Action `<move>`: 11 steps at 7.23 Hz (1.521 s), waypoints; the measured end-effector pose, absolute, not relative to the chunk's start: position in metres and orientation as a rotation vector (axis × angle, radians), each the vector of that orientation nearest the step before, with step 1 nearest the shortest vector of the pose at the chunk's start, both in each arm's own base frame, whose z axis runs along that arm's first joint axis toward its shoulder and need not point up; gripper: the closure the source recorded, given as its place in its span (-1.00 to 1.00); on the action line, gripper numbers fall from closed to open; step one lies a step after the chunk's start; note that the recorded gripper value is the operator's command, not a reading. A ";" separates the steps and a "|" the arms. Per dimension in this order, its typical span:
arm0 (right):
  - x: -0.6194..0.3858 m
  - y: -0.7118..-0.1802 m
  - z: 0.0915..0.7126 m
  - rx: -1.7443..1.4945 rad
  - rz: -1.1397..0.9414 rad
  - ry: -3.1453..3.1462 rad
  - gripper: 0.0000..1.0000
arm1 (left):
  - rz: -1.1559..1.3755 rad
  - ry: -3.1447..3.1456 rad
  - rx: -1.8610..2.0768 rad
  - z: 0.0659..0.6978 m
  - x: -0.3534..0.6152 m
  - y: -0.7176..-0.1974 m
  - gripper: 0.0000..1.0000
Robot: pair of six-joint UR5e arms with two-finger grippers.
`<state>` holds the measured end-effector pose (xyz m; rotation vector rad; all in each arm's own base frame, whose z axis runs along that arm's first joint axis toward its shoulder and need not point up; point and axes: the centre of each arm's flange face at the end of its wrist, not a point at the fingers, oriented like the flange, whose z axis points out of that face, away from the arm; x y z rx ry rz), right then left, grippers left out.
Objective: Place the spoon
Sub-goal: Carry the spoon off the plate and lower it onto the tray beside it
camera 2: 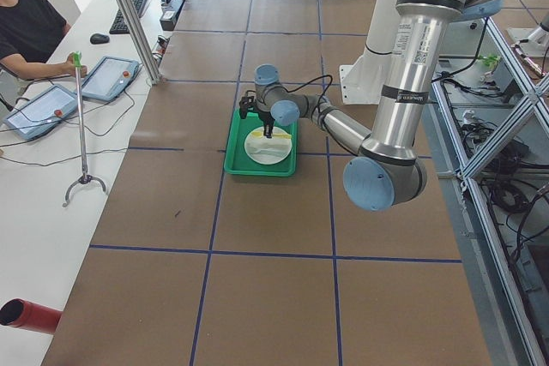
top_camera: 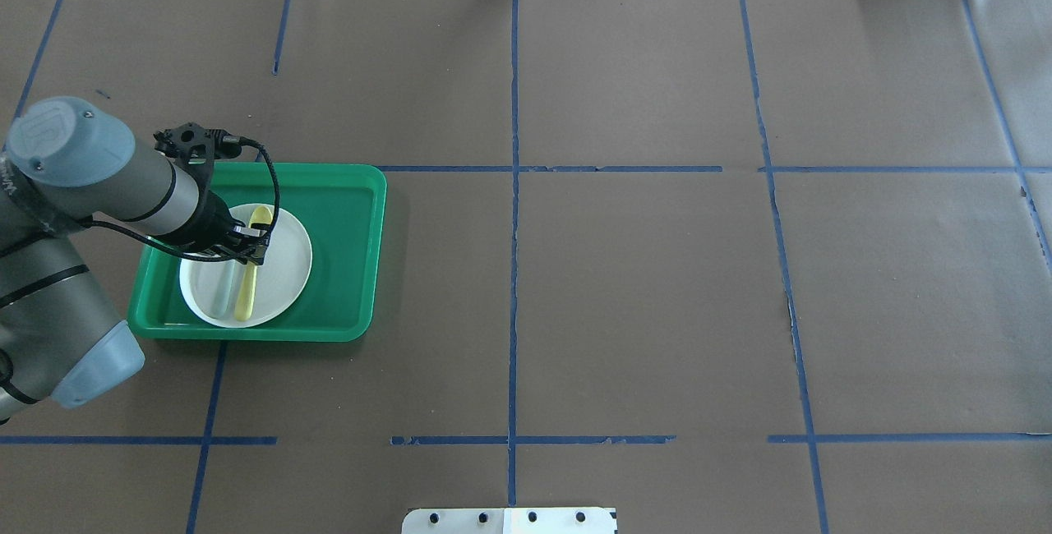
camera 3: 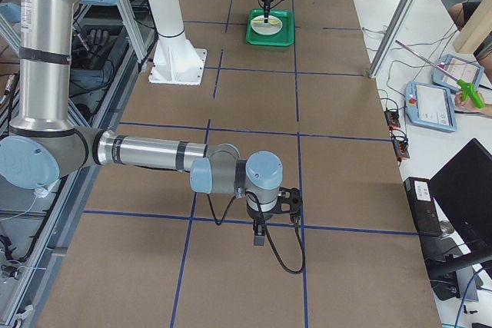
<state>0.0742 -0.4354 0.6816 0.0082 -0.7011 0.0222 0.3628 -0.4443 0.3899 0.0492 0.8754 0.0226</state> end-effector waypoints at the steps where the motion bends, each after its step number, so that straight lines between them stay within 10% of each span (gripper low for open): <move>1: 0.074 -0.435 0.682 0.008 0.022 -0.701 -1.00 | 0.003 0.867 0.050 0.367 0.347 -0.443 1.00; 11: 0.074 -0.435 0.682 0.008 0.022 -0.701 -1.00 | -0.054 0.905 -0.031 0.356 0.456 -0.463 0.98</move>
